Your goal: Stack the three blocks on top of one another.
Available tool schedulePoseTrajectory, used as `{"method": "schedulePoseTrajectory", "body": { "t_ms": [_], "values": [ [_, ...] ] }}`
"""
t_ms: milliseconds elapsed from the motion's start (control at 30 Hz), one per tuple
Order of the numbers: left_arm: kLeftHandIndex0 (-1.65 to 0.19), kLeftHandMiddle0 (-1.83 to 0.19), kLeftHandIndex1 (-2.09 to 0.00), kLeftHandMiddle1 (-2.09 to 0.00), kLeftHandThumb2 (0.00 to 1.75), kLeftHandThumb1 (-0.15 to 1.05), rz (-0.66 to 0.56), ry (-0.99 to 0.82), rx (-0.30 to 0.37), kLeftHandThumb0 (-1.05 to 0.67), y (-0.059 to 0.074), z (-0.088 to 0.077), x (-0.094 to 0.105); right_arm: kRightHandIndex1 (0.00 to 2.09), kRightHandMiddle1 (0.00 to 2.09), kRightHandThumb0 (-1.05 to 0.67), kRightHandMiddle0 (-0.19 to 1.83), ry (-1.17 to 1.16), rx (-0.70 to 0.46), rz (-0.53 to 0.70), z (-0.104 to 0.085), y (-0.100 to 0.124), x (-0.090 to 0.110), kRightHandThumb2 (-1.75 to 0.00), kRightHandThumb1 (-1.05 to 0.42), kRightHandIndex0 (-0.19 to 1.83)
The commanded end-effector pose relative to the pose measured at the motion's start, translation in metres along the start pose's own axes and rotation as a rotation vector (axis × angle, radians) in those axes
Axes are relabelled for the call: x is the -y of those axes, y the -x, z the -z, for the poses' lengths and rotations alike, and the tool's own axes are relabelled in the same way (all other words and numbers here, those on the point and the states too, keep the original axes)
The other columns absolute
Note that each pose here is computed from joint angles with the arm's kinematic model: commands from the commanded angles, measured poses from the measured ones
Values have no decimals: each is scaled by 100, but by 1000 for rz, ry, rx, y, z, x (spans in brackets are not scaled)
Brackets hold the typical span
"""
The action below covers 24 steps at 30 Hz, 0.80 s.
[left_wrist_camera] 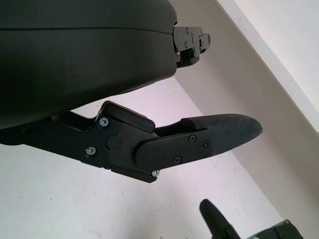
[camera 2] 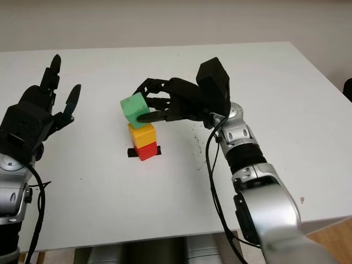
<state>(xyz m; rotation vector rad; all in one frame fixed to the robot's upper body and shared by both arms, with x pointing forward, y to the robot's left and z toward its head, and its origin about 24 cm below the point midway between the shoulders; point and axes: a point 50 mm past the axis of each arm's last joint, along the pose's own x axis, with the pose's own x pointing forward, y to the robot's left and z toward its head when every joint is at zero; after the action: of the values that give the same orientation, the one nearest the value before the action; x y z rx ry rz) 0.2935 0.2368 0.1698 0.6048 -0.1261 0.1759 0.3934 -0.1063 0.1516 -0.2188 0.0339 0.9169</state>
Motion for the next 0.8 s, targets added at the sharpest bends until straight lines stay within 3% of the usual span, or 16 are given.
{"method": "schedulePoseTrajectory", "body": {
  "t_ms": [0, 767],
  "values": [
    [12, 16, -6, -6, 64, 105, -18, -10, 2, -78, 2, 0, -4, 1, 150, -50, 40, -16, 30, -8, -11, 0, 5, -5, -97, 26],
    [12, 17, -5, -5, 64, 105, -11, -3, 13, -79, 0, -1, -5, 4, 145, -50, 42, -103, 27, -27, -2, -2, 6, -5, -98, 25]
  ]
}}
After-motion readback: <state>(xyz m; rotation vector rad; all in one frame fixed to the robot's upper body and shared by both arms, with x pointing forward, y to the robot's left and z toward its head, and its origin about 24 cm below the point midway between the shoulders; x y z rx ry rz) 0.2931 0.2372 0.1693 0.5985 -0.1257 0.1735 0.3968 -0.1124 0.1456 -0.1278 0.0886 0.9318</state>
